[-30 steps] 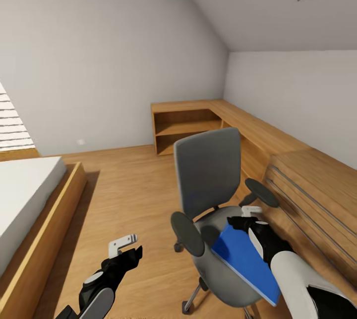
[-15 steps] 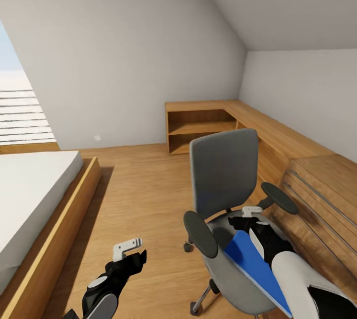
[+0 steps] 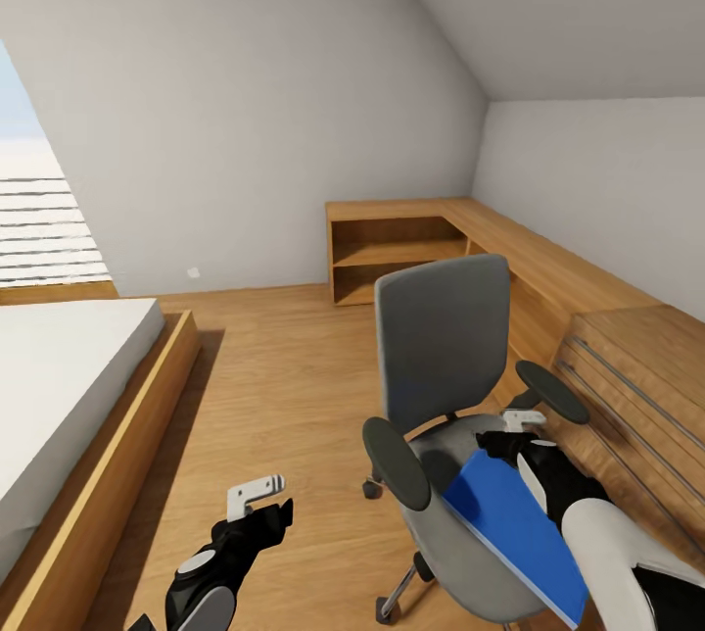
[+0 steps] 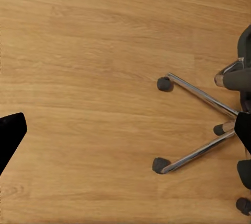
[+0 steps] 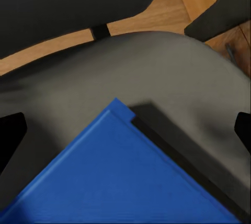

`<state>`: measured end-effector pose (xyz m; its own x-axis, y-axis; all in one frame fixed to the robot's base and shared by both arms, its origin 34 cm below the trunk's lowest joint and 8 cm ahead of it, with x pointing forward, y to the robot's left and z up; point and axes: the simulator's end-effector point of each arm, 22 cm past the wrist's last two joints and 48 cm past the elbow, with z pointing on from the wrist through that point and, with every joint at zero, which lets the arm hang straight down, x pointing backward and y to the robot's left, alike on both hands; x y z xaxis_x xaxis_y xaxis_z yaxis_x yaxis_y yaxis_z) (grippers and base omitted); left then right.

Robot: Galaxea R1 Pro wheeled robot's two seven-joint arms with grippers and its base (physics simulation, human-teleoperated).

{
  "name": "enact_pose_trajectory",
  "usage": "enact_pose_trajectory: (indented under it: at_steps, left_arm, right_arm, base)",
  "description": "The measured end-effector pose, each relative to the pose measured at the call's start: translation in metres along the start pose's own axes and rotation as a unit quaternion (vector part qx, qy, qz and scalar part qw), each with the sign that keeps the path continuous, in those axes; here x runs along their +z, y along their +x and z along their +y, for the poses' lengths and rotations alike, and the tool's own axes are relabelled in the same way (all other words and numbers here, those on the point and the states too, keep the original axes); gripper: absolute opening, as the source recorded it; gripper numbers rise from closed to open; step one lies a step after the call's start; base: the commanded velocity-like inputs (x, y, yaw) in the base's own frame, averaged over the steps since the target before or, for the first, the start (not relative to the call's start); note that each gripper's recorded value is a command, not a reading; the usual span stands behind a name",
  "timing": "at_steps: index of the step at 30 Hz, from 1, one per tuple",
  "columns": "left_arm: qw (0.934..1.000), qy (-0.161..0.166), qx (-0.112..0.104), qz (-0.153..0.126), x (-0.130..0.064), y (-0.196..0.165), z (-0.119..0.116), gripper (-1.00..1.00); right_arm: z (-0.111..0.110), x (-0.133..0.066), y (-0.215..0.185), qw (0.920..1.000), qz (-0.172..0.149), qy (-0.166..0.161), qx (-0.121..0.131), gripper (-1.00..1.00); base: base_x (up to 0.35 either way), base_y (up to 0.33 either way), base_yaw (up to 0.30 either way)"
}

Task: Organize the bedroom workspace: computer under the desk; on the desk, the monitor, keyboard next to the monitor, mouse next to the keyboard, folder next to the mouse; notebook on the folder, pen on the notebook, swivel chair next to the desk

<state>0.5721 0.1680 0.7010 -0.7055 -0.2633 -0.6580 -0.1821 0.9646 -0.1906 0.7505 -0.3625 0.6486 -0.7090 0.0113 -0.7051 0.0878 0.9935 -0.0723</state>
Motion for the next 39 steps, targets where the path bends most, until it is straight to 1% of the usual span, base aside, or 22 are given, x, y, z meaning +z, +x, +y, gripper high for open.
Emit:
enact_pose_trajectory:
  at_steps: [2, 5, 10, 20, 25, 29, 31, 39]
  left_arm:
    - [1.0000, 0.000, 0.000, 0.000, 0.000, 0.000, 0.000, 1.00]
    - [1.0000, -0.001, 0.000, 0.000, 0.000, 0.000, 0.001, 1.00]
    - [1.0000, -0.002, -0.001, 0.000, 0.000, -0.001, 0.002, 1.00]
    - [1.0000, -0.001, -0.001, -0.001, 0.000, -0.001, 0.001, 1.00]
    - [0.9999, -0.003, -0.010, -0.006, 0.000, -0.008, 0.004, 1.00]
    - [0.9996, -0.011, -0.022, -0.011, 0.006, -0.010, 0.012, 1.00]
    - [0.9996, -0.012, -0.024, -0.012, 0.009, -0.009, 0.014, 1.00]
    - [0.9995, -0.012, -0.025, -0.012, 0.019, 0.001, 0.017, 1.00]
  right_arm:
    - [-0.001, 0.000, 0.004, 1.0000, 0.005, 0.000, 0.000, 1.00]
    - [0.001, 0.001, 0.019, 0.9998, 0.021, -0.002, 0.001, 1.00]
    - [-0.001, 0.002, 0.025, 0.9996, 0.028, -0.001, 0.001, 1.00]
    - [-0.002, 0.002, 0.027, 0.9995, 0.030, -0.001, 0.001, 1.00]
    - [-0.001, 0.002, 0.027, 0.9995, 0.030, -0.002, 0.001, 1.00]
    - [0.000, 0.007, 0.032, 0.9996, 0.030, -0.002, 0.001, 1.00]
    - [0.000, 0.009, 0.035, 0.9996, 0.029, -0.002, 0.001, 1.00]
    - [0.002, 0.019, 0.044, 0.9997, 0.026, -0.003, 0.001, 1.00]
  base:
    - [0.024, 0.000, 0.000]
    - [0.207, -0.035, 0.000]
    - [0.104, -0.021, 0.000]
    - [0.109, -0.002, 0.000]
    - [0.012, 0.000, 0.000]
    - [0.002, 0.000, 0.000]
    - [0.000, 0.000, 0.000]
    - [0.000, 0.000, 0.000]
